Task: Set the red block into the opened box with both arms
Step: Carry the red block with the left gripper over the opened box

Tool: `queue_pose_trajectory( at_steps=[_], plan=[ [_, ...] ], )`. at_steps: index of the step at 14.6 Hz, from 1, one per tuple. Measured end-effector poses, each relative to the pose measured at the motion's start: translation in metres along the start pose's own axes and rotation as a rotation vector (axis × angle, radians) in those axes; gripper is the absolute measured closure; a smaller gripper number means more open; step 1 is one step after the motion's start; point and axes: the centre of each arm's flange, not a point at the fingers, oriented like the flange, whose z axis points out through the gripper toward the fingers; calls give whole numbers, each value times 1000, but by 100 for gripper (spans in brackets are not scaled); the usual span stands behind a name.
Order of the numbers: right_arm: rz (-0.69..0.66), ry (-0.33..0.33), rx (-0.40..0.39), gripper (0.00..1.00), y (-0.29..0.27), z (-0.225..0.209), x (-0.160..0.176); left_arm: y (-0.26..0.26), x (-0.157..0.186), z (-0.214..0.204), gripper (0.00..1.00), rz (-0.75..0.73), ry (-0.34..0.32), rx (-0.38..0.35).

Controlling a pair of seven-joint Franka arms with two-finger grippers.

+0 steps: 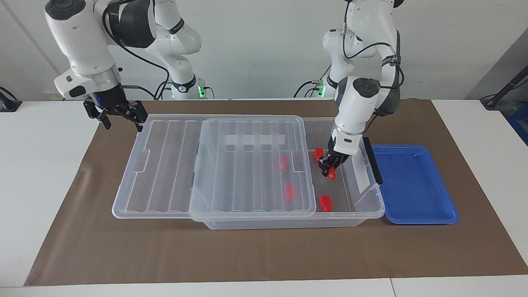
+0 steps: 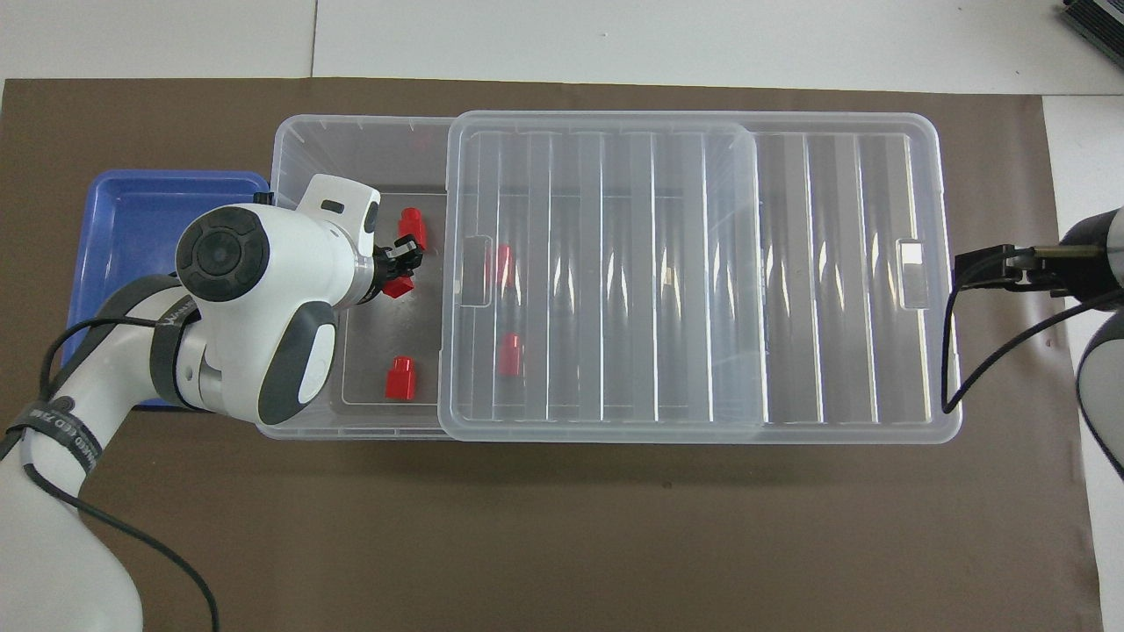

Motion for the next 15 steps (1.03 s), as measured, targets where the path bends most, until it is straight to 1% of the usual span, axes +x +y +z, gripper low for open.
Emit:
queue_pose_trajectory(
  at_steps=[2,4,6,11,15],
  plan=[
    [0,-14,19,0,-2,-10,-8,-2,0,23,66,7,-7,17],
    [1,-16,40,0,-5,-11,-10,-3,-1,46,66,20,-1,26],
    [-1,-20,44,0,-7,-10,-10,-7,-2,63,66,23,3,29],
    [-7,-21,44,0,-10,-10,-10,-9,-2,67,66,22,7,28],
    [-7,-21,44,0,-11,-10,-10,-8,2,64,65,20,29,8]
  ],
)
